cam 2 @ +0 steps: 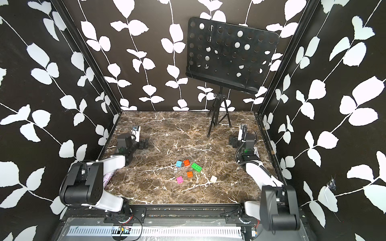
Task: Assemble the letter y with lego
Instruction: Adjust the lego brick at the center of the board.
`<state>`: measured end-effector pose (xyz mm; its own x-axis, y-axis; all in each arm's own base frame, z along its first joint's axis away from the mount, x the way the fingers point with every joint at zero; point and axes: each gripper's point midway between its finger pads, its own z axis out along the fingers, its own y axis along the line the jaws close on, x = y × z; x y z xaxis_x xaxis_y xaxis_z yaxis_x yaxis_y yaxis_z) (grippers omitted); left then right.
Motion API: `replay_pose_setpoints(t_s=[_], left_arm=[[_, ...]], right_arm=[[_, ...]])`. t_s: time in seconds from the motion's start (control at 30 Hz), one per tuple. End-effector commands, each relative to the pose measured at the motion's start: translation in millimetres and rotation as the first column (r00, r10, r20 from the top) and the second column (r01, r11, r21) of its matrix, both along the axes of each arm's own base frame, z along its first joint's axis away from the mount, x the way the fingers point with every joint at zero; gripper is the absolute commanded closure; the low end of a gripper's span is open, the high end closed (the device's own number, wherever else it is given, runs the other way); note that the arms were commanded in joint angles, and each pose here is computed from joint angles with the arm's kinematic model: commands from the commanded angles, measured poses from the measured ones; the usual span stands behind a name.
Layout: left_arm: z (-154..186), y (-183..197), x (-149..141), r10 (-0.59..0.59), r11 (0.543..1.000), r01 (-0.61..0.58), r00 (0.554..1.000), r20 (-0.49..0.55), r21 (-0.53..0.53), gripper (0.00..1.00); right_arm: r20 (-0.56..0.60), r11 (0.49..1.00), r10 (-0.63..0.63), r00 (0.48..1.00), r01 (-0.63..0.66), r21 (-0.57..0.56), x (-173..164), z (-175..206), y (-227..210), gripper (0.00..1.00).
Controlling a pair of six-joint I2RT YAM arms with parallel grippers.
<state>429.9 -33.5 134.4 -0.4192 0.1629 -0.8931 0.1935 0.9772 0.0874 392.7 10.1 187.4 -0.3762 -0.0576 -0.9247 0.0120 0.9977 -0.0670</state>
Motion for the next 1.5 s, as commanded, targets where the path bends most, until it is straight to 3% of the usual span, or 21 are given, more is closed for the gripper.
replay_pose_setpoints(t_s=[0.0, 0.07, 0.2, 0.43, 0.67, 0.8, 1.1, 1.47], left_arm=[[6, -21, -14, -0.104, 0.992, 0.093, 0.985, -0.138, -0.087, 0.05], [18, -33, -16, -0.162, 0.982, 0.140, 0.967, -0.196, -0.124, 0.11], [30, -49, -28, -0.200, 0.976, 0.165, 0.938, -0.285, -0.142, 0.11], [2, -74, -47, -0.258, 0.948, 0.174, 0.909, -0.326, -0.265, 0.12], [-13, -70, -57, -0.242, 0.956, 0.159, 0.903, -0.356, -0.246, 0.12], [-17, -72, -57, -0.249, 0.953, 0.164, 0.900, -0.357, -0.254, 0.12], [-24, -71, -59, -0.249, 0.955, 0.161, 0.890, -0.383, -0.247, 0.11], [-23, -68, -60, -0.242, 0.961, 0.168, 0.894, -0.377, -0.219, 0.10]], right_arm=[[-0.207, 0.998, 0.053, 0.977, -0.047, 0.035, -29, -35, 22, 0.01], [-0.265, 0.997, 0.080, 0.961, -0.072, 0.041, -40, -36, 35, 0.01], [-0.372, 0.992, 0.123, 0.920, -0.117, 0.039, -60, -43, 63, 0.01], [-0.475, 0.966, 0.257, 0.842, -0.228, 0.119, -91, -56, 137, 0.01], [-0.587, 0.937, 0.339, 0.735, -0.319, 0.141, -110, -79, 195, 0.17], [-0.606, 0.922, 0.384, 0.697, -0.320, 0.217, -115, -88, 219, 0.25], [-0.619, 0.874, 0.484, 0.619, -0.314, 0.370, -135, -113, 274, 0.32], [-0.643, 0.856, 0.511, 0.571, -0.265, 0.445, -134, -129, 296, 0.32]])
